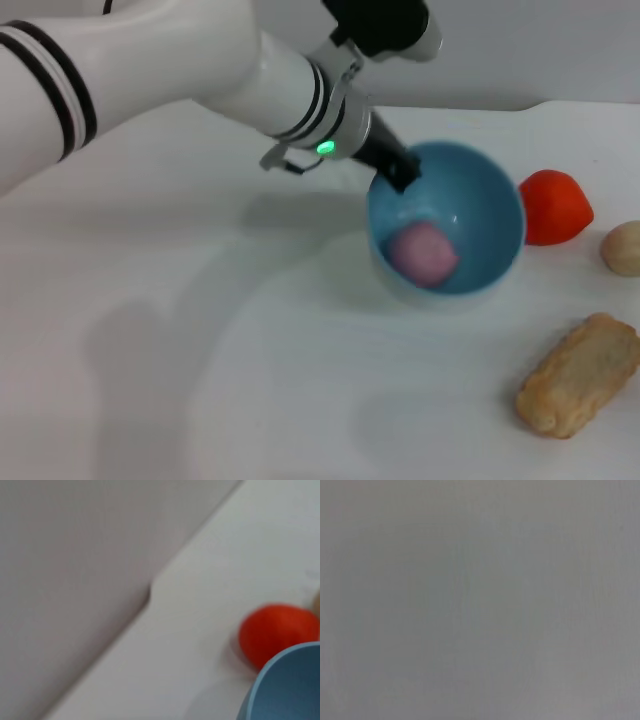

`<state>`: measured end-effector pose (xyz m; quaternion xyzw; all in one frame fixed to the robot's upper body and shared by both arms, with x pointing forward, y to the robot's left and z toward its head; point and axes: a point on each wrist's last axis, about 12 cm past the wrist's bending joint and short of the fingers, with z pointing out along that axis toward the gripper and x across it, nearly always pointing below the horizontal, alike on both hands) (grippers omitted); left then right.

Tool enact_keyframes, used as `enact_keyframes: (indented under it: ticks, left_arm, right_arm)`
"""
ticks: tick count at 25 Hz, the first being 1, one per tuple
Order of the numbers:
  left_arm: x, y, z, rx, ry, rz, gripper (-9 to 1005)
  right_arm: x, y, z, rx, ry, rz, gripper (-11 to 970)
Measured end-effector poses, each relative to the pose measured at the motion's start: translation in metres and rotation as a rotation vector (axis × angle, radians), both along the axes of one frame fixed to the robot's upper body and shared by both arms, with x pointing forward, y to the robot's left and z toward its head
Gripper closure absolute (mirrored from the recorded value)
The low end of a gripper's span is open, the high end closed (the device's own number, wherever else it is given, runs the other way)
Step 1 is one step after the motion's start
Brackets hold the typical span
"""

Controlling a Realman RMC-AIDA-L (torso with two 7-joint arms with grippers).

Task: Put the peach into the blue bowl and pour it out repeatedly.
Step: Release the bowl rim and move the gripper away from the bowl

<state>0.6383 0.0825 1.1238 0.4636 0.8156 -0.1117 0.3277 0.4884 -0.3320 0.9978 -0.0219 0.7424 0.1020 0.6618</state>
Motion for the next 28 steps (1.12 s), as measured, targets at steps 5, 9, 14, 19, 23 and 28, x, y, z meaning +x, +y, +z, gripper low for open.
enact_keyframes:
  ticks: [5,9,14,19,23,28]
  left_arm:
    - [-0.013,-0.002,-0.015,0.034,0.081,-0.012,996]
    - [-0.020,-0.003,-0.025,0.031,0.085,0.000,996]
    - [-0.023,-0.001,-0.032,0.012,0.082,0.024,996]
    - [-0.025,0.000,-0.036,-0.006,0.061,0.031,985]
    - [-0.026,0.000,-0.037,-0.002,0.071,0.030,960]
    - [-0.026,0.001,-0.037,-0.018,0.083,0.053,886]
  right_arm:
    - [0.000,0.002,0.000,0.005,-0.003,0.004,546]
    - [0.000,0.003,0.000,0.011,-0.007,0.009,546]
    - [-0.001,0.003,0.001,0.014,-0.012,0.010,545]
    - [-0.003,0.004,-0.001,0.019,-0.006,0.009,545]
    - [-0.005,0.004,-0.002,0.020,-0.003,0.007,545]
    - [-0.004,0.004,-0.001,0.020,-0.005,0.008,544]
